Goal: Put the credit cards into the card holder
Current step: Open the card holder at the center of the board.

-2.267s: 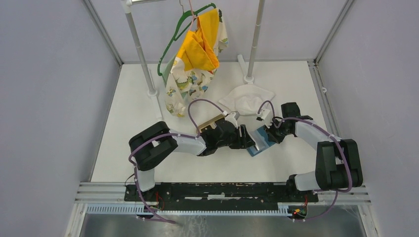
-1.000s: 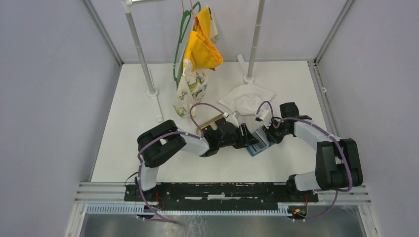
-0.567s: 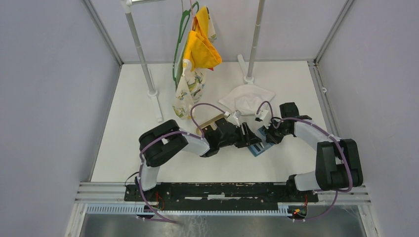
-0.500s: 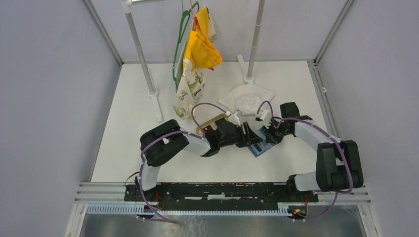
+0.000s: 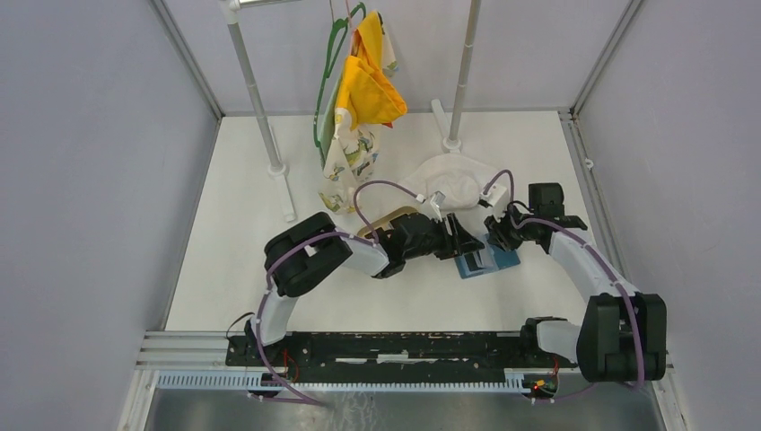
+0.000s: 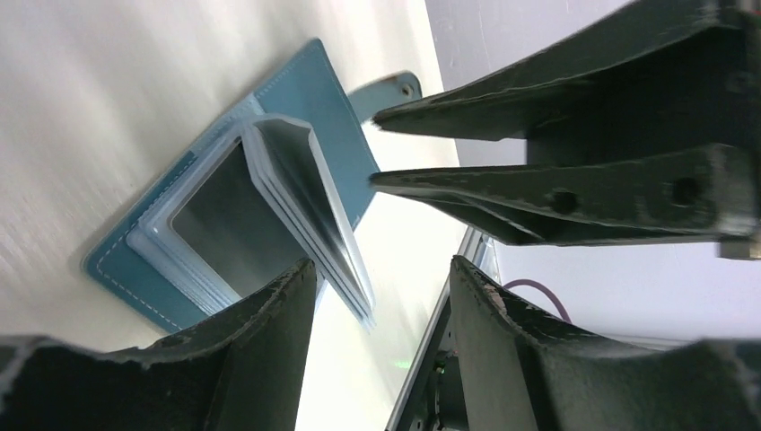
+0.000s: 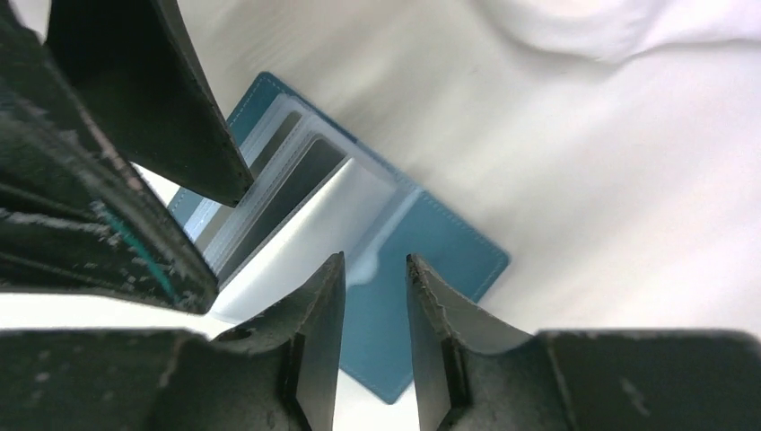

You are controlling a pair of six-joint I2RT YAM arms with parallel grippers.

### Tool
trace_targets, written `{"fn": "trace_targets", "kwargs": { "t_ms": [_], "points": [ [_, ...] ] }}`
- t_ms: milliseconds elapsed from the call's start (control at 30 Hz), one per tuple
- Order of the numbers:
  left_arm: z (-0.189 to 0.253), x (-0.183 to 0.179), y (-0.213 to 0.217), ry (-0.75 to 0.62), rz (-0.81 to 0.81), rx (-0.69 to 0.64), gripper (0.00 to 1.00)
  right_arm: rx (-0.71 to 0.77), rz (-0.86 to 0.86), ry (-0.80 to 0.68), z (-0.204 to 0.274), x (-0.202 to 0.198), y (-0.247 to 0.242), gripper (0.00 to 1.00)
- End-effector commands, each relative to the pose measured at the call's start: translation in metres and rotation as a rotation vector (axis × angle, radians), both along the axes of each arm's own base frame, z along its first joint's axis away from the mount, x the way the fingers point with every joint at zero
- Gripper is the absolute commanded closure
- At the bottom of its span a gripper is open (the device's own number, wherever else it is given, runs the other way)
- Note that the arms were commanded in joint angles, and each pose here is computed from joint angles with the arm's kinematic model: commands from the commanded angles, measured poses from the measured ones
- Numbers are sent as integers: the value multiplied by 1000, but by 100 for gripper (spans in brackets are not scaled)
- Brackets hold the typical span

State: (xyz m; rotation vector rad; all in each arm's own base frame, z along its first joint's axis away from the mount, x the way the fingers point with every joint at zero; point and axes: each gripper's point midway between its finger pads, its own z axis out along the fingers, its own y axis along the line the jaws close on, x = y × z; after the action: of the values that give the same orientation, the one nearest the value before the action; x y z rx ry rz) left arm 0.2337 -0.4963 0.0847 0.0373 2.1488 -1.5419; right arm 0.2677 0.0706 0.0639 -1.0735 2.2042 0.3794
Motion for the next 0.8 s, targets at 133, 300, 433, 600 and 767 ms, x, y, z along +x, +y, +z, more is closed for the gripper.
{"fn": "trace_targets", "kwargs": {
  "t_ms": [133,300,433,600,767],
  "points": [
    [23,25,-17,-60,2,-64,37,60,7,-199,47,16,-5,53],
    [27,33,-25,-57,-4,-84,37,79,105,-147,42,3,4,42],
    [30,36,-29,-49,-11,-104,36,86,130,-99,37,-3,6,31],
    [35,37,-32,-41,-16,-153,36,70,45,-91,33,5,-2,21],
    [32,34,-28,-33,-13,-174,38,128,-62,-142,49,15,-14,26]
  ]
}}
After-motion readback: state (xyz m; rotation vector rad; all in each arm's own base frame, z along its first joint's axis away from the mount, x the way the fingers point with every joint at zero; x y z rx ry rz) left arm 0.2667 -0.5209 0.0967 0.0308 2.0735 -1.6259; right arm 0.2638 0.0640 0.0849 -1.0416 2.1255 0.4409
